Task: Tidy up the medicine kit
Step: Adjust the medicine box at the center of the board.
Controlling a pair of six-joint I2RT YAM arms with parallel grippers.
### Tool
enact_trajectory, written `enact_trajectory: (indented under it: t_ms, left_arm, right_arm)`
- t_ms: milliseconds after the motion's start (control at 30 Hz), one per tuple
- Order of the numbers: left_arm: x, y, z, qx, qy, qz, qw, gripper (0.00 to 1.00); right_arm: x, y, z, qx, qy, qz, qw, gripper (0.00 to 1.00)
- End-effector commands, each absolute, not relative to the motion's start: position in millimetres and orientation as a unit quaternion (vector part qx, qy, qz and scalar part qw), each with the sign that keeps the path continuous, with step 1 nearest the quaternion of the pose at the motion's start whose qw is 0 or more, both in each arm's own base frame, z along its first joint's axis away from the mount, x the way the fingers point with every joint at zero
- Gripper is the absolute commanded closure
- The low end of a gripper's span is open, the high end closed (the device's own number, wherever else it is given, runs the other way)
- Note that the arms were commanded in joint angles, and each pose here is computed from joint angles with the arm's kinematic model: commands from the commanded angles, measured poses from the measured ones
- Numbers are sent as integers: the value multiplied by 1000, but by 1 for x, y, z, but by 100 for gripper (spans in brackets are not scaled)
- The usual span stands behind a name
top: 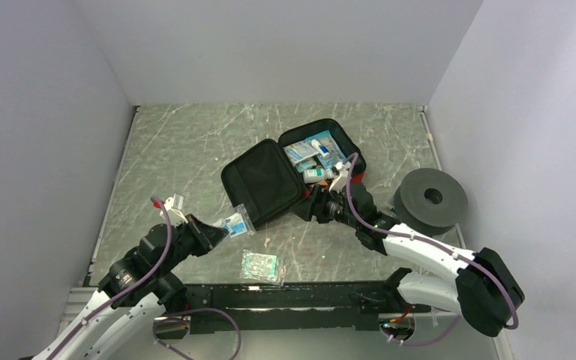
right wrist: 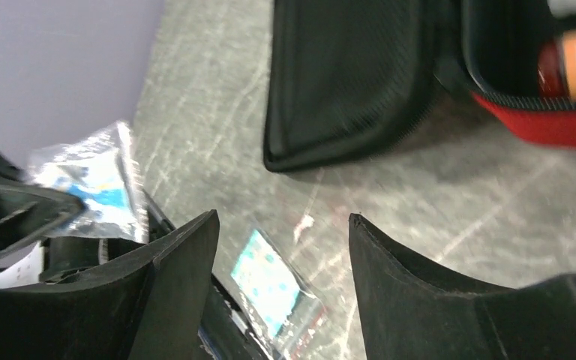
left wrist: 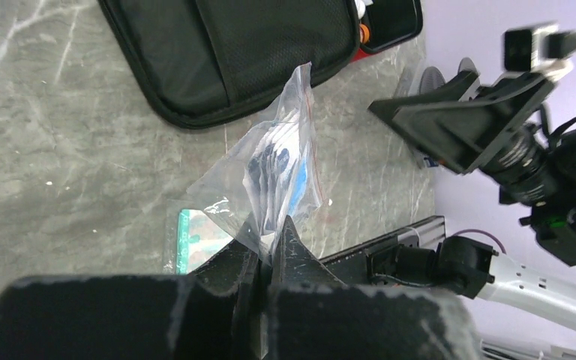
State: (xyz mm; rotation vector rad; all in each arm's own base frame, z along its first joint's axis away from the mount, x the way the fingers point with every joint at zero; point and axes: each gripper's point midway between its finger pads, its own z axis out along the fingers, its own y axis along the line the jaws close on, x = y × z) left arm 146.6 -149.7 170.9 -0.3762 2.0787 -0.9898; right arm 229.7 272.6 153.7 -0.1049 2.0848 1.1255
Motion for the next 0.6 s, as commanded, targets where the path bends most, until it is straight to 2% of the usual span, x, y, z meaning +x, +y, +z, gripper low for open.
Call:
enact_trajectory:
  t_ms: [0,267,567]
  left_arm:
    - [162,-144,184,-159,801,-381,434,100]
    - [174,-153,179,-153,802,-383,432,100]
    - [193,-148,177,-158,802,-377,435,100]
  right_arm:
    - [239,266,140,43,803,455,381,33]
    - [250,264,126,111,772,486,395,29]
    - [268,274,124,169,721,543,396,28]
